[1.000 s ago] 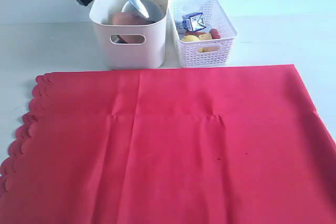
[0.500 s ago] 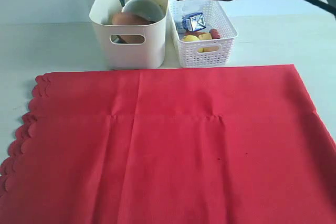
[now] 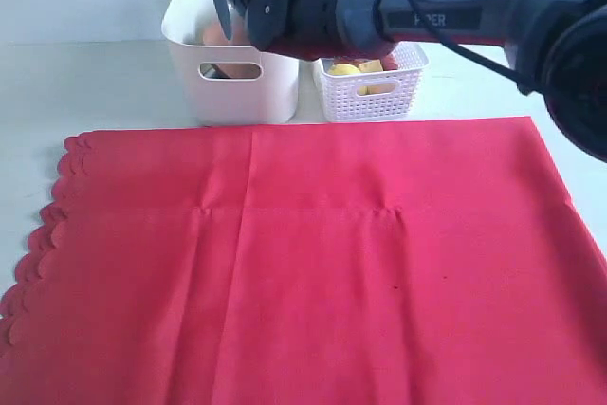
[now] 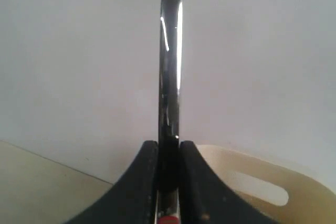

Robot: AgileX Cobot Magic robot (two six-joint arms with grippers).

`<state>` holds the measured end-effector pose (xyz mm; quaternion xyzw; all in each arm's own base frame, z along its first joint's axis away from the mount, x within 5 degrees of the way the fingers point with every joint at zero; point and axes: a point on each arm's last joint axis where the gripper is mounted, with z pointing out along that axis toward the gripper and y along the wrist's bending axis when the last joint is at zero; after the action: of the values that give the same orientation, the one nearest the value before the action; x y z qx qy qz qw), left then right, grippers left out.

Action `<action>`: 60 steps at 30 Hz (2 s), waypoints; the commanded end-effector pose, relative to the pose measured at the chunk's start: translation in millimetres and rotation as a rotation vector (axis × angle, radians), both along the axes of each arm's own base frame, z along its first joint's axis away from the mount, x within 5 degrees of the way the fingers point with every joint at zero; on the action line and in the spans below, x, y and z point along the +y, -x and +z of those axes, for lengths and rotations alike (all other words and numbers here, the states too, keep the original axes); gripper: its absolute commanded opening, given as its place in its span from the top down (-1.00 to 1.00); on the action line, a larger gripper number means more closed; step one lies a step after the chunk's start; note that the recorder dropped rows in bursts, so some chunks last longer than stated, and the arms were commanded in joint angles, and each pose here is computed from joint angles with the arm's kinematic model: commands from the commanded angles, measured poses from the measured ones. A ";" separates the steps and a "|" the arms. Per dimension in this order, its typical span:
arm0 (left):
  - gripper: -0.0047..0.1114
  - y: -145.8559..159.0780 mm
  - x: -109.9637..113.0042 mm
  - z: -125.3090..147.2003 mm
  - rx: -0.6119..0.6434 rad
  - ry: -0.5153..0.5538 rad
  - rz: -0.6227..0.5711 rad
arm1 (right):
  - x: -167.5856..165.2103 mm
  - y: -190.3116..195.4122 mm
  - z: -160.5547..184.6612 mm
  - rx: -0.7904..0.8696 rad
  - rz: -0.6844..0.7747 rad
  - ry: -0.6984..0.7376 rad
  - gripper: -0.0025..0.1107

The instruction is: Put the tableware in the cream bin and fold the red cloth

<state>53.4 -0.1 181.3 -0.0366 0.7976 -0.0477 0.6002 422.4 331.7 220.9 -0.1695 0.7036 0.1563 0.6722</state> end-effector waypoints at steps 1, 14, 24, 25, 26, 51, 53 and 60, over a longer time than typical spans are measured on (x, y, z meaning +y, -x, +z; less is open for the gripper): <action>0.92 0.2 -0.2 -0.4 -0.007 0.005 -0.001 | -1.0 -3.9 -7.0 -0.019 -0.013 0.026 0.96; 0.92 0.2 -0.2 -0.4 -0.007 0.005 -0.001 | 1.7 -7.4 -43.5 -0.022 0.000 0.228 0.96; 0.92 0.2 -0.2 -0.4 -0.007 0.005 -0.001 | 1.6 -7.8 -53.3 0.025 -0.005 0.218 0.76; 0.92 0.2 -0.2 -0.4 -0.007 0.005 -0.001 | 1.7 -7.8 -53.4 0.027 -0.004 0.218 0.71; 0.92 0.2 -0.2 -0.4 -0.007 0.005 -0.001 | 1.5 -7.8 -53.6 0.030 -0.006 0.216 0.66; 0.92 0.2 -0.2 -0.4 -0.007 0.005 -0.001 | 3.3 13.5 7.5 0.180 0.152 0.174 0.39; 0.92 0.2 -0.2 -0.4 -0.007 0.005 -0.001 | 4.6 18.8 14.2 0.206 0.200 0.178 0.39; 0.92 0.2 -0.2 -0.4 -0.007 0.005 -0.001 | 5.7 39.8 44.3 0.271 0.357 0.190 0.39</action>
<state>53.4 -0.1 181.3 -0.0366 0.7976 -0.0477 0.6002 389.9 339.3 247.6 -0.3089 0.7645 0.2110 0.5250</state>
